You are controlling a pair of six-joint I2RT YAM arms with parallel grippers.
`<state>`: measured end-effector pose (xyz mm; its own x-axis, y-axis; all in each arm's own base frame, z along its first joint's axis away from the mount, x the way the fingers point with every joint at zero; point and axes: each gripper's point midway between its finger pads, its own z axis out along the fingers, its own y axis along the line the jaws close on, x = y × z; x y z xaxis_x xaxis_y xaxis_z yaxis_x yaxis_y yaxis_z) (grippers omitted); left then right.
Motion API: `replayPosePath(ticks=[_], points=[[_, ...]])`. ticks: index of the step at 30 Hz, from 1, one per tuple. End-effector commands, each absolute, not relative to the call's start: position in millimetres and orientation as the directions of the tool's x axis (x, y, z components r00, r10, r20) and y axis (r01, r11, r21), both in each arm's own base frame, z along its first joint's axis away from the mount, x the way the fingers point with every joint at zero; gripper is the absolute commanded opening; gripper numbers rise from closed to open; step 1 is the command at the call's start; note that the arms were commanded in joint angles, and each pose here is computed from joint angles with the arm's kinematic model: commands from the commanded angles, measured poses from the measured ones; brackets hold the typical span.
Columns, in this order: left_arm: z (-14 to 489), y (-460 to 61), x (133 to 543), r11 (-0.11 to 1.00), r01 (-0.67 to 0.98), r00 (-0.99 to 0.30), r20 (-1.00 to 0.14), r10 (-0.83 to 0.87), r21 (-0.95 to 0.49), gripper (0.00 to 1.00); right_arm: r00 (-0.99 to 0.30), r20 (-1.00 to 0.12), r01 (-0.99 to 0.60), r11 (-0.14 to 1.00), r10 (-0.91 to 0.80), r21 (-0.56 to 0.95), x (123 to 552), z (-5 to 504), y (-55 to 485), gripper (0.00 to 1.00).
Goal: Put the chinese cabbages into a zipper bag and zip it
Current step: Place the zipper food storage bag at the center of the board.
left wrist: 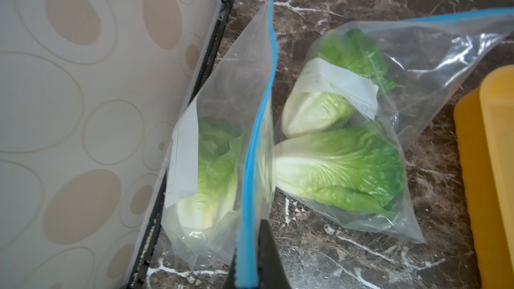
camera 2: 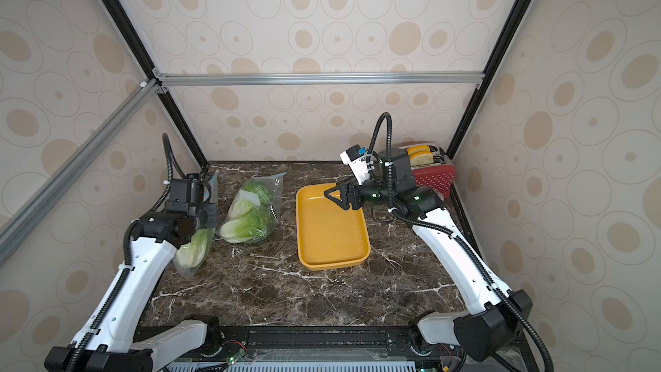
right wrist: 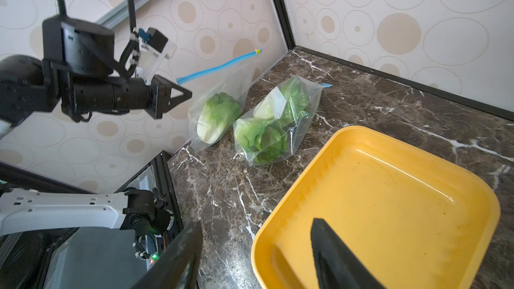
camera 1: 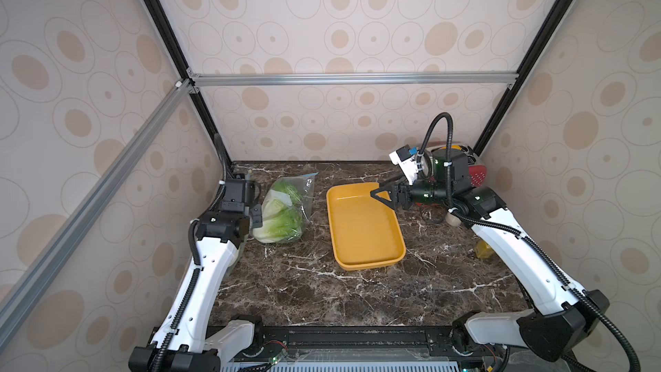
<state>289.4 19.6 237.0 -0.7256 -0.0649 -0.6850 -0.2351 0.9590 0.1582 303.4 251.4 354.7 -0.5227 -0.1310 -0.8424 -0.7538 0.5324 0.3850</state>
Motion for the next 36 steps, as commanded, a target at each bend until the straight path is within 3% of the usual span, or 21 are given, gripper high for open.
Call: replayPosePath(ticks=[1,3,13,16,22,26,29,31,36], points=[[245,6,280,0.959,-0.28,-0.627,-0.764,-0.154,0.037,0.0,-0.554,-0.821,-0.698,0.614,-0.139,0.367,308,338,237,0.66],[233,-8,271,0.969,-0.246,-0.638,-0.75,-0.172,-0.013,0.0,-0.561,-0.817,-0.67,0.65,-0.129,0.358,310,334,229,0.67],[196,-85,227,0.998,-0.062,-0.705,-0.708,-0.045,-0.001,0.0,-0.588,-0.803,-0.564,0.758,-0.09,0.328,320,319,197,0.71],[178,-108,214,0.996,-0.008,-0.752,-0.656,-0.065,-0.09,0.0,-0.599,-0.796,-0.501,0.815,-0.083,0.292,323,311,181,0.73],[134,-174,196,0.985,0.125,-0.808,-0.588,0.034,-0.115,0.0,-0.615,-0.788,-0.38,0.889,-0.035,0.257,330,297,152,0.76],[130,-210,193,0.973,0.228,-0.798,-0.58,0.164,-0.038,0.0,-0.632,-0.775,-0.293,0.927,-0.003,0.235,334,287,132,0.77],[127,-204,196,0.976,0.219,-0.788,-0.589,0.178,0.001,0.0,-0.629,-0.777,-0.257,0.94,0.015,0.226,337,284,122,0.78],[134,-198,197,0.977,0.215,-0.772,-0.611,0.175,0.008,0.33,-0.635,-0.772,-0.234,0.947,0.022,0.219,337,279,117,0.79],[179,-197,200,0.962,0.271,-0.714,-0.677,0.182,-0.027,0.83,-0.636,-0.772,-0.155,0.975,0.024,0.159,338,272,99,0.84]])
